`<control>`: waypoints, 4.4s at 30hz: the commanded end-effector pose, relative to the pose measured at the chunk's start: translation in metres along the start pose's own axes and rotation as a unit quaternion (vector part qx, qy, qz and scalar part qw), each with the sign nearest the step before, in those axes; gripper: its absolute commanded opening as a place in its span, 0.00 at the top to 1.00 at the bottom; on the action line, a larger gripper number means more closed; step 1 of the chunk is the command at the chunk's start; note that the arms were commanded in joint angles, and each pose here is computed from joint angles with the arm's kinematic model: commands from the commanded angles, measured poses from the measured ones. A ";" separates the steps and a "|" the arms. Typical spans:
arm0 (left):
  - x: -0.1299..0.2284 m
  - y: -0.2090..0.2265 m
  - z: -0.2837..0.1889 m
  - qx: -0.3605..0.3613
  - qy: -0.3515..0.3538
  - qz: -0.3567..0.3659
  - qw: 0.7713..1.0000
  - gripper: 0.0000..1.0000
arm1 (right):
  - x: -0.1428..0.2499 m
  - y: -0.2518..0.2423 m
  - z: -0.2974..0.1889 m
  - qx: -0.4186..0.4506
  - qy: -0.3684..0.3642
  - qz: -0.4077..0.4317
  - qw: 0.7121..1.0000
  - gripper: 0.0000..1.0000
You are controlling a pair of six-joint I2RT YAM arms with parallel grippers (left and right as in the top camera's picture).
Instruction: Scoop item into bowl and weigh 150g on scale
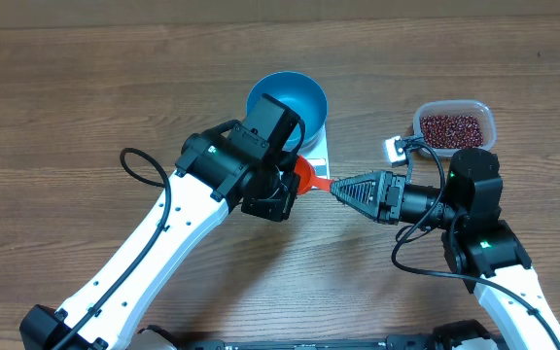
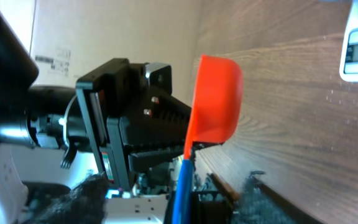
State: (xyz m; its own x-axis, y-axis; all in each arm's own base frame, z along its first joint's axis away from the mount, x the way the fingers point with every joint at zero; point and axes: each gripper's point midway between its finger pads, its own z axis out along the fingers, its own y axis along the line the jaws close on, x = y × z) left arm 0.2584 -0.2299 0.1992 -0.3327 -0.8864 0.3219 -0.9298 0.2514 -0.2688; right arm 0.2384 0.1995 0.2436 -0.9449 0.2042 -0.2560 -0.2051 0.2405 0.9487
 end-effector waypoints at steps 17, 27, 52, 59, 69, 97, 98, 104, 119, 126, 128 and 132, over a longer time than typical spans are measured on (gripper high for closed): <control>0.006 -0.003 -0.010 0.013 0.010 -0.007 1.000 0.96 | -0.002 0.007 0.001 -0.004 -0.001 -0.013 1.000 0.74; 0.006 -0.003 -0.010 0.013 0.010 -0.007 1.000 0.96 | -0.002 0.007 0.001 -0.004 -0.001 -0.013 1.000 0.94; 0.004 -0.002 -0.010 0.010 0.006 0.054 0.998 0.00 | 0.003 -0.001 0.000 0.008 0.008 -0.027 1.000 0.96; -0.001 0.010 -0.010 -0.014 -0.003 0.090 0.996 0.01 | 0.008 -0.034 -0.002 0.076 -0.004 -0.011 0.997 0.96; -0.002 0.013 -0.010 -0.020 -0.002 0.234 0.972 0.01 | 0.007 -0.060 -0.008 0.141 -0.021 -0.002 0.990 0.96; -0.041 0.014 -0.015 -0.082 -0.087 0.619 0.776 0.01 | -0.014 -0.081 -0.064 0.364 -0.092 0.020 0.926 0.96; -0.041 0.014 -0.015 -0.082 -0.087 0.619 0.777 0.01 | -0.015 -0.079 -0.068 0.374 -0.095 0.021 0.922 0.96; -0.041 0.014 -0.015 -0.082 -0.087 0.619 0.776 0.01 | -0.016 -0.067 -0.084 0.407 -0.103 0.027 0.907 0.96; -0.049 0.010 -0.017 -0.090 -0.111 0.621 0.771 0.00 | -0.017 -0.029 -0.136 0.497 -0.140 0.025 0.856 0.96; -0.045 0.010 -0.016 -0.082 -0.101 0.618 0.775 0.00 | -0.022 -0.018 -0.155 0.527 -0.166 0.014 0.833 0.96; -0.042 0.007 -0.015 -0.072 -0.100 0.613 0.781 0.00 | -0.022 -0.018 -0.156 0.529 -0.167 0.014 0.832 0.96; -0.041 0.004 -0.015 -0.066 -0.100 0.614 0.780 0.00 | -0.021 -0.020 -0.158 0.535 -0.165 0.016 0.828 0.96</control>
State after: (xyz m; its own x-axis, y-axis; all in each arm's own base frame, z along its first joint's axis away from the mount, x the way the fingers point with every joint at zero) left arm 0.2646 -0.1834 0.1874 -0.9722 0.0250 -0.2326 0.0571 0.9896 -0.1323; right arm 0.2188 0.0452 0.2491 -0.8075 0.4361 -0.3971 0.3311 0.8924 0.3066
